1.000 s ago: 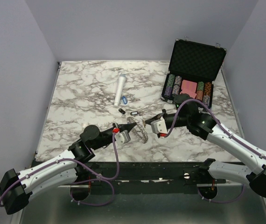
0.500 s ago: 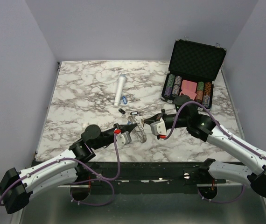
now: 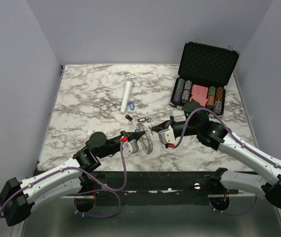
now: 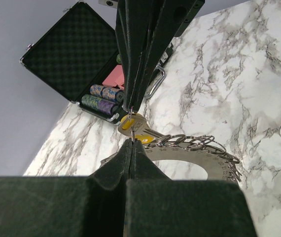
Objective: Put the keys on the keyring
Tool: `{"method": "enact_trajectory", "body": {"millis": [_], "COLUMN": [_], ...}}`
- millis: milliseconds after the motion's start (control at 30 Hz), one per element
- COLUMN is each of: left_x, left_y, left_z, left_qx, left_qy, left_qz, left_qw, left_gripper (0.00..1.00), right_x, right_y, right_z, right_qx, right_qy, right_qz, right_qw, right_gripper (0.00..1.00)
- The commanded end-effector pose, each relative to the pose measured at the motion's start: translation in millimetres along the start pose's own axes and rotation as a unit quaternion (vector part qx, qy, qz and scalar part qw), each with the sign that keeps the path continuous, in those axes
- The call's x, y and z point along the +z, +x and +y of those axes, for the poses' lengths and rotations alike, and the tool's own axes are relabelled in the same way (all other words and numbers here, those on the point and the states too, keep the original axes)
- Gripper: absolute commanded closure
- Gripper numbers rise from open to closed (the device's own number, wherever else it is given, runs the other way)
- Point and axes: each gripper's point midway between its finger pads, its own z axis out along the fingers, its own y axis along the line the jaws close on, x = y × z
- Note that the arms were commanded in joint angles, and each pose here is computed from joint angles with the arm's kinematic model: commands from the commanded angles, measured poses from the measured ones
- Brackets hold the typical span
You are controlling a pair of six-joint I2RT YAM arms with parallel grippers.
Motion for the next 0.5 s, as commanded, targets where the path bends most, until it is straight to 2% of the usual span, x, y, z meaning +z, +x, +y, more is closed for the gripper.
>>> {"method": "enact_trajectory", "body": {"millis": [0,467], "left_x": [3.1,1.7], "left_y": [-27.5,-23.5], "left_z": [12.7,9.6], "left_qx": [0.02,0.048], "left_qy": [-0.009,0.0], "left_qz": [-0.042,-0.037], "left_qw": [0.999,0.998], "left_gripper": [1.0,1.0], "right_x": [2.8,4.4], "right_y": [-0.3,-4.1], "right_z": [0.5,4.8], "right_qx": [-0.007,0.0], "right_qy": [0.002,-0.013], "right_qz": [0.0,-0.009], "right_qw": [1.0,1.0], "right_gripper": [1.0,1.0]}}
